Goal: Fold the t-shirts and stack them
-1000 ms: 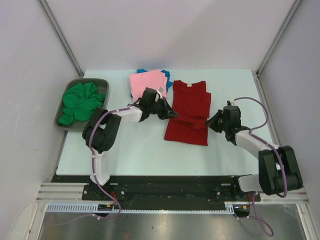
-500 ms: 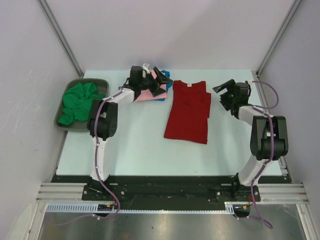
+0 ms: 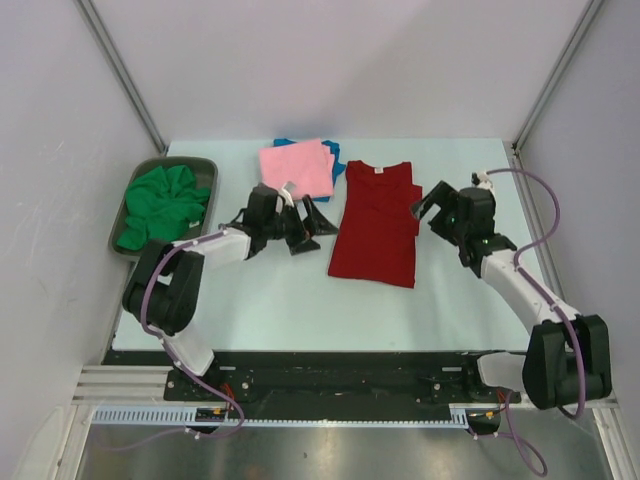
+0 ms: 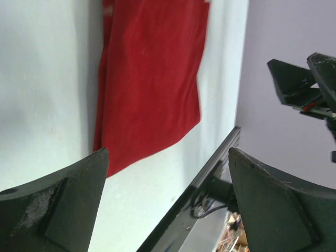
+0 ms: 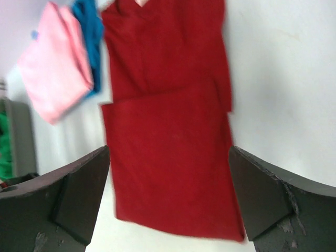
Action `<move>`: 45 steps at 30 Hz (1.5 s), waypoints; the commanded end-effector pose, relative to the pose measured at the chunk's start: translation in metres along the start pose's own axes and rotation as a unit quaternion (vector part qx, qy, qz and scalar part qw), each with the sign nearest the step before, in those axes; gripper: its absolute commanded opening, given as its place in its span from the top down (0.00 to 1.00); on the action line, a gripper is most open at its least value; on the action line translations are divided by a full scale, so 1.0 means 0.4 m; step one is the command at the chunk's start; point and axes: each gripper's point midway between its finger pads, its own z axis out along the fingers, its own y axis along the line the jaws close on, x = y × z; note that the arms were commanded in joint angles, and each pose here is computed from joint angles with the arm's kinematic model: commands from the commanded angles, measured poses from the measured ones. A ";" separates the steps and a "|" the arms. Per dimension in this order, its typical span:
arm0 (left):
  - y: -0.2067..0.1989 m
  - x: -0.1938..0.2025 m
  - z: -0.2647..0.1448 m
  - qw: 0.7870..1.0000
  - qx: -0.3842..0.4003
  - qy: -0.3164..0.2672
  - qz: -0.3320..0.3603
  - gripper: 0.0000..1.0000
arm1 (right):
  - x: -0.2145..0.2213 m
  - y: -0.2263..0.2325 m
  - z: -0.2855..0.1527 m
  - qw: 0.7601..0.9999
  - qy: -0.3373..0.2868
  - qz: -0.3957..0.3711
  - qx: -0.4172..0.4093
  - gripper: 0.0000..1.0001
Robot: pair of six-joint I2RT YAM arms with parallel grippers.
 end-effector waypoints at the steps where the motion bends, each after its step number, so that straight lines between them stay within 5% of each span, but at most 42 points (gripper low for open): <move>1: 0.033 0.085 0.005 0.998 -0.008 0.020 0.051 0.00 | 0.108 -0.119 -0.051 0.997 0.044 -0.032 0.053 0.00; 17: 0.173 0.186 0.126 0.994 -0.068 0.073 0.035 0.01 | 0.160 -0.157 -0.195 0.997 0.028 -0.048 0.045 0.00; 21: 0.178 0.208 0.145 0.994 -0.058 0.084 0.031 0.39 | 0.175 -0.167 -0.194 0.997 0.036 -0.047 0.048 0.00; 23: 0.186 0.217 0.145 0.994 -0.059 0.087 0.025 0.49 | 0.186 -0.175 -0.189 0.997 0.042 -0.047 0.050 0.00; 27: 0.186 0.226 0.138 0.995 -0.055 0.086 0.024 1.00 | 0.226 -0.200 -0.168 0.995 0.063 -0.047 0.056 0.01; 45: 0.210 0.349 0.124 0.993 -0.037 0.111 0.006 1.00 | 0.391 -0.243 -0.086 0.991 0.133 -0.010 0.027 0.15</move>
